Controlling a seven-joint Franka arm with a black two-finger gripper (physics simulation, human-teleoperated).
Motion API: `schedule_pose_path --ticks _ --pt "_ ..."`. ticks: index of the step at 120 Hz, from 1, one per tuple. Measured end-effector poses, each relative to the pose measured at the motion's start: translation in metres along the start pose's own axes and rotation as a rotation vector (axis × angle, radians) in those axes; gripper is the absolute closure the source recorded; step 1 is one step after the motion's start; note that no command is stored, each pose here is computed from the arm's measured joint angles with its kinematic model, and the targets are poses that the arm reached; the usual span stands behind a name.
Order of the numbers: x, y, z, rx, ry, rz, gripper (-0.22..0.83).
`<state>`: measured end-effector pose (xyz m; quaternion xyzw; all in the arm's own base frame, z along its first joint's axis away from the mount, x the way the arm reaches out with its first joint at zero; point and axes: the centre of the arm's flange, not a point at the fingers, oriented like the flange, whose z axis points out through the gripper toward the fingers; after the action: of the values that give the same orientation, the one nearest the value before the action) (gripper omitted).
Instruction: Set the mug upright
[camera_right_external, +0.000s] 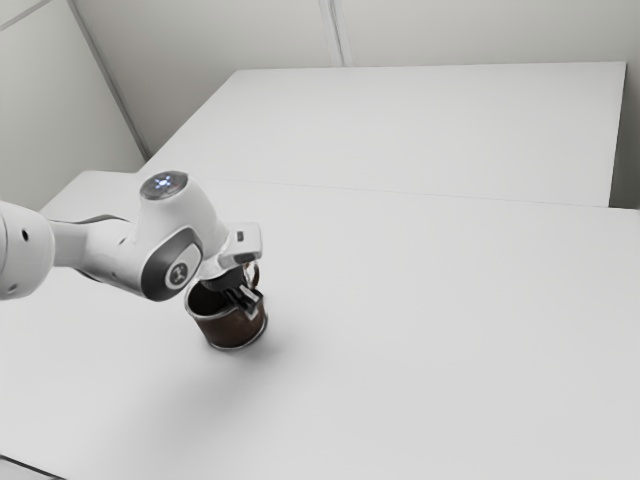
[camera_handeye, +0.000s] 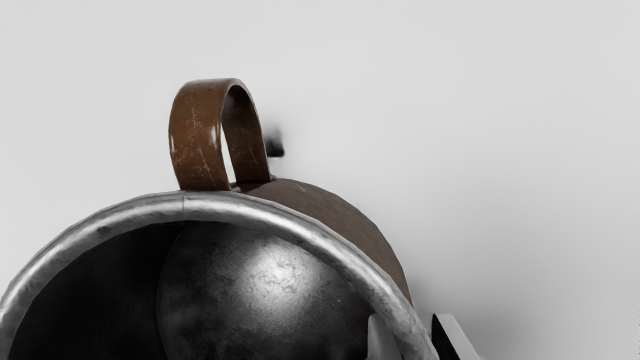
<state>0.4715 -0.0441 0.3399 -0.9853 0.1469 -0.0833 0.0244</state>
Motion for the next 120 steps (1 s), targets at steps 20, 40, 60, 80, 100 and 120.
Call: schedule_pose_path --ticks 20,40,60,80,100,120 --pt "0.002 0.006 -0.005 -0.007 0.011 -0.007 0.32" --pt "0.019 0.005 -0.035 -0.017 0.025 -0.035 0.15" --pt "0.051 0.002 -0.083 -0.039 -0.029 -0.080 0.07" --pt "0.085 0.004 -0.129 -0.056 -0.092 -0.112 0.03" --pt "0.104 0.002 -0.171 -0.066 -0.153 -0.151 0.01" --pt "0.115 0.002 -0.203 -0.078 -0.201 -0.181 0.01"
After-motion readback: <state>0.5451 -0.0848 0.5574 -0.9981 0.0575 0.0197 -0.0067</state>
